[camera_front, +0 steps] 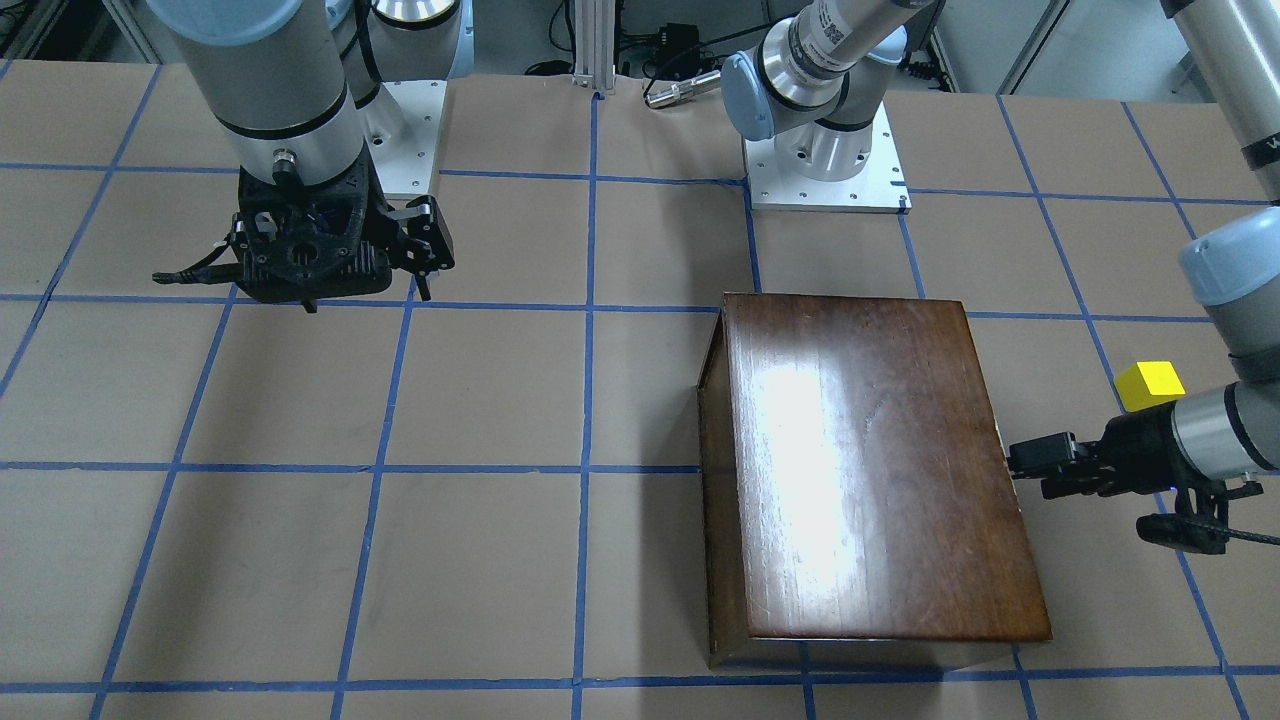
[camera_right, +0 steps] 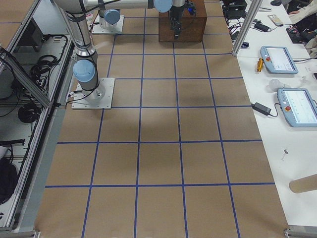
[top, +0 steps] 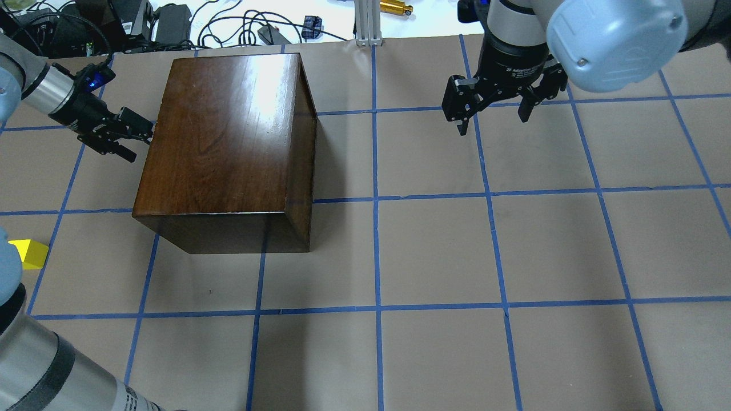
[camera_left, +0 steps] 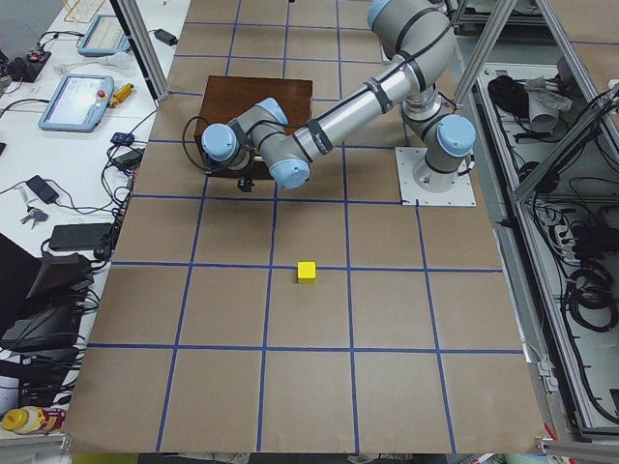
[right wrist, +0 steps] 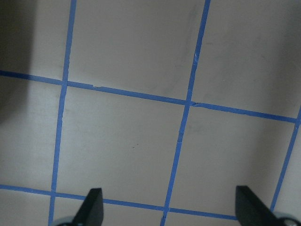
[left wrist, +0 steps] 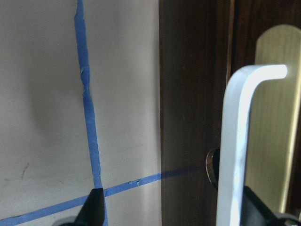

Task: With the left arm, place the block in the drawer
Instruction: 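Hook the left gripper onto the white drawer handle, then pull the drawer open with the left gripper, away from the cabinet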

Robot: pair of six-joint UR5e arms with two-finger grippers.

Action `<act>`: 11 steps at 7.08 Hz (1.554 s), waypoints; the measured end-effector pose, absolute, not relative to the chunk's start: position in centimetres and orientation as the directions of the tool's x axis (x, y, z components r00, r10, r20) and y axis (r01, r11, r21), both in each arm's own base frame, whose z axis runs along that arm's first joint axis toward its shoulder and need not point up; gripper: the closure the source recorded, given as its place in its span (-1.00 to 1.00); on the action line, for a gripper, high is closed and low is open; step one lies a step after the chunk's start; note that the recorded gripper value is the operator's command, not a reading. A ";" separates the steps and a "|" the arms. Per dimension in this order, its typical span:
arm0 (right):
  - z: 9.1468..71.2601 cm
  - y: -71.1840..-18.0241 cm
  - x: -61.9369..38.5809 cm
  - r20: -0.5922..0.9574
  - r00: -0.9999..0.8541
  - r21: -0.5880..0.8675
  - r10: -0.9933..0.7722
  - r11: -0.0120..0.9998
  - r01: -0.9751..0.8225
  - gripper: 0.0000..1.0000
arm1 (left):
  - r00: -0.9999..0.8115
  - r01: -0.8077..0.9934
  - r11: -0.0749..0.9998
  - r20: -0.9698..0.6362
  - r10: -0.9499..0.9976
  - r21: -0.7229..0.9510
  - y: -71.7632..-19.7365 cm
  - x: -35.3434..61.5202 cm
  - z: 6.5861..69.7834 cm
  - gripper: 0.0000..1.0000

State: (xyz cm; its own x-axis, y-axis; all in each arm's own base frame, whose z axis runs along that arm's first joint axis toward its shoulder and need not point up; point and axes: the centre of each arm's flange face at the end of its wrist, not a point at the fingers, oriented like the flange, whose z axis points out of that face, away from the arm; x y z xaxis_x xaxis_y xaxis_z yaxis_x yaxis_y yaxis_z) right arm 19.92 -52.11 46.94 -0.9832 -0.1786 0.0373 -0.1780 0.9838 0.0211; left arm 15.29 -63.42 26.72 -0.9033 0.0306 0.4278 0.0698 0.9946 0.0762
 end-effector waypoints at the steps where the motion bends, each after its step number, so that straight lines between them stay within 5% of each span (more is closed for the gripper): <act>1: 46.9 -52.1 19.9 0.037 -0.983 0.021 -0.179 0.984 -0.178 -1.00 | -0.903 0.072 0.994 0.429 0.031 0.080 -63.4 15.3 26.4 -1.00; 11: 46.9 -52.1 19.9 0.037 -0.983 0.021 -0.179 0.984 -0.178 -1.00 | -0.926 0.057 0.996 0.377 0.027 0.067 -63.1 18.5 26.6 -1.00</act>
